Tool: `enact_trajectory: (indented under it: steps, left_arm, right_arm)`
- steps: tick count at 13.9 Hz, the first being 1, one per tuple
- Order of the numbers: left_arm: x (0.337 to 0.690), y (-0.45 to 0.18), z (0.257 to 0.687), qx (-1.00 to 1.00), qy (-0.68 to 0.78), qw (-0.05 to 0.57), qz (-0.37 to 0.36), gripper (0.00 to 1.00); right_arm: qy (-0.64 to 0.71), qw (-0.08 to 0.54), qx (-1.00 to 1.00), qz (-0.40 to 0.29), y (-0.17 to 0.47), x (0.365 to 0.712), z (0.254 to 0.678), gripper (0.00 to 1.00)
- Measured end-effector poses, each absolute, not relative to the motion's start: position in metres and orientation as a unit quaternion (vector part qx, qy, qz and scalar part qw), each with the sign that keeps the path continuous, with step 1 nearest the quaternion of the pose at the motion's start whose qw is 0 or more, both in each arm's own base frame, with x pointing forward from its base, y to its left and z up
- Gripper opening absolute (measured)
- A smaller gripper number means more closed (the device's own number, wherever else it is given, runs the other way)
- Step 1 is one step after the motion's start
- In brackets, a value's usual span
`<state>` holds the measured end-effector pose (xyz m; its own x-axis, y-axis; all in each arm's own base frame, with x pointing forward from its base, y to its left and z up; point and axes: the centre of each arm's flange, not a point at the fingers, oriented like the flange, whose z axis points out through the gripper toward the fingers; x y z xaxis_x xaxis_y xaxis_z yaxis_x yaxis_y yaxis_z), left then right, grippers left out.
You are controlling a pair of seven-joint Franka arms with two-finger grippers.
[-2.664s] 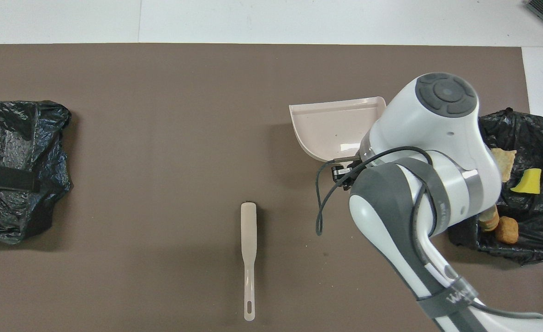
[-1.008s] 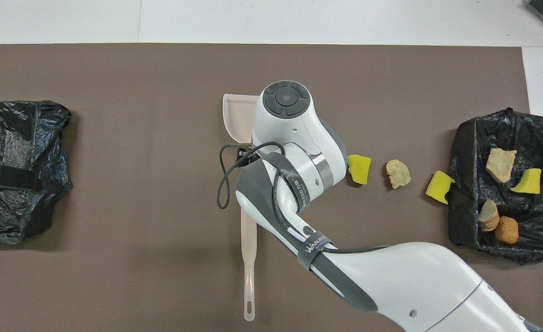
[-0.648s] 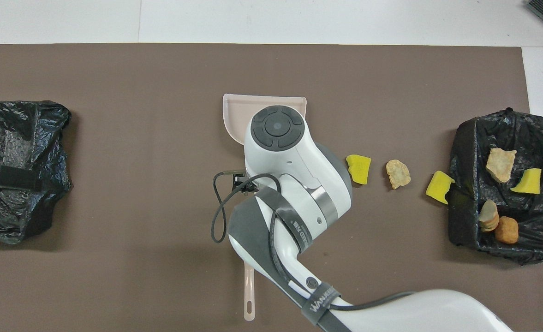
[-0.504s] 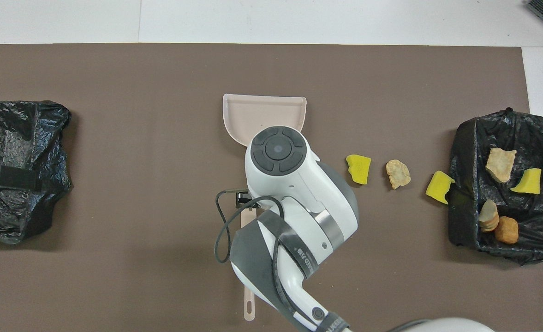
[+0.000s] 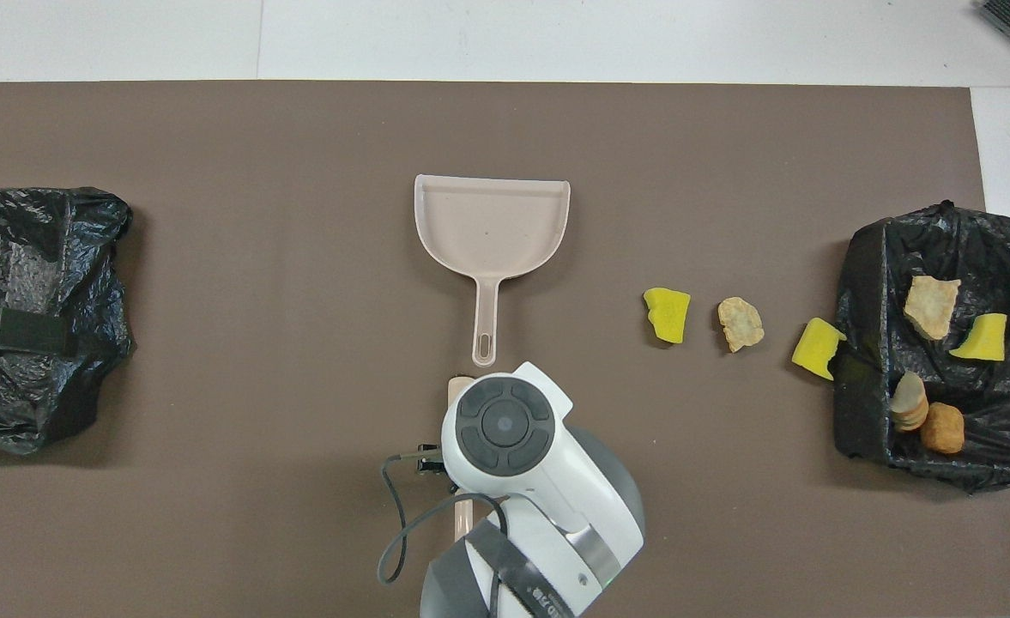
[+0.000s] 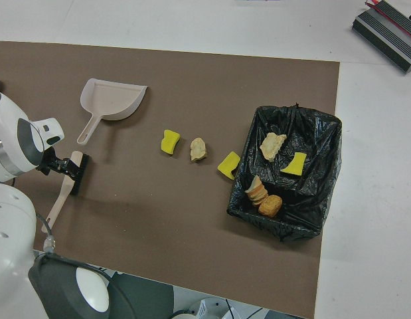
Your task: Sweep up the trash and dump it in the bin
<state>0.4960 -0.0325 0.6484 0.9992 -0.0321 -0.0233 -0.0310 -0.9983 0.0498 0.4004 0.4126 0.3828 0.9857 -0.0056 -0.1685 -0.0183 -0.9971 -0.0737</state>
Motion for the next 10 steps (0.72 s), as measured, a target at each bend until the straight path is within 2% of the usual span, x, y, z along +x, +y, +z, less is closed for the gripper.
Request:
enact_trajectory:
  steps: [2,5,7,8,9,10]
  left_arm:
    - [0.496,-0.033,0.648,0.999,-0.016,0.025,-0.012,1.0]
    - [0.496,-0.033,0.648,0.999,-0.016,0.025,-0.012,1.0]
    - [0.496,-0.033,0.648,0.999,-0.016,0.025,-0.012,1.0]
    - [0.496,-0.033,0.648,0.999,-0.016,0.025,-0.012,1.0]
    - [0.496,-0.033,0.648,0.999,-0.016,0.025,-0.012,1.0]
    - [0.496,-0.033,0.648,0.999,-0.016,0.025,-0.012,1.0]
  right_arm:
    - [0.013,0.036,-0.996,0.083,0.427,0.372,0.365,1.0]
    - [0.006,0.025,-0.996,0.091,0.432,0.353,0.35,1.0]
    - [0.003,0.018,-0.995,0.097,0.434,0.343,0.343,0.95]
    - [0.003,0.017,-0.995,0.098,0.435,0.34,0.341,0.89]
    - [0.003,0.017,-0.995,0.099,0.435,0.338,0.34,0.88]
    - [0.003,0.017,-0.995,0.098,0.435,0.338,0.339,0.81]
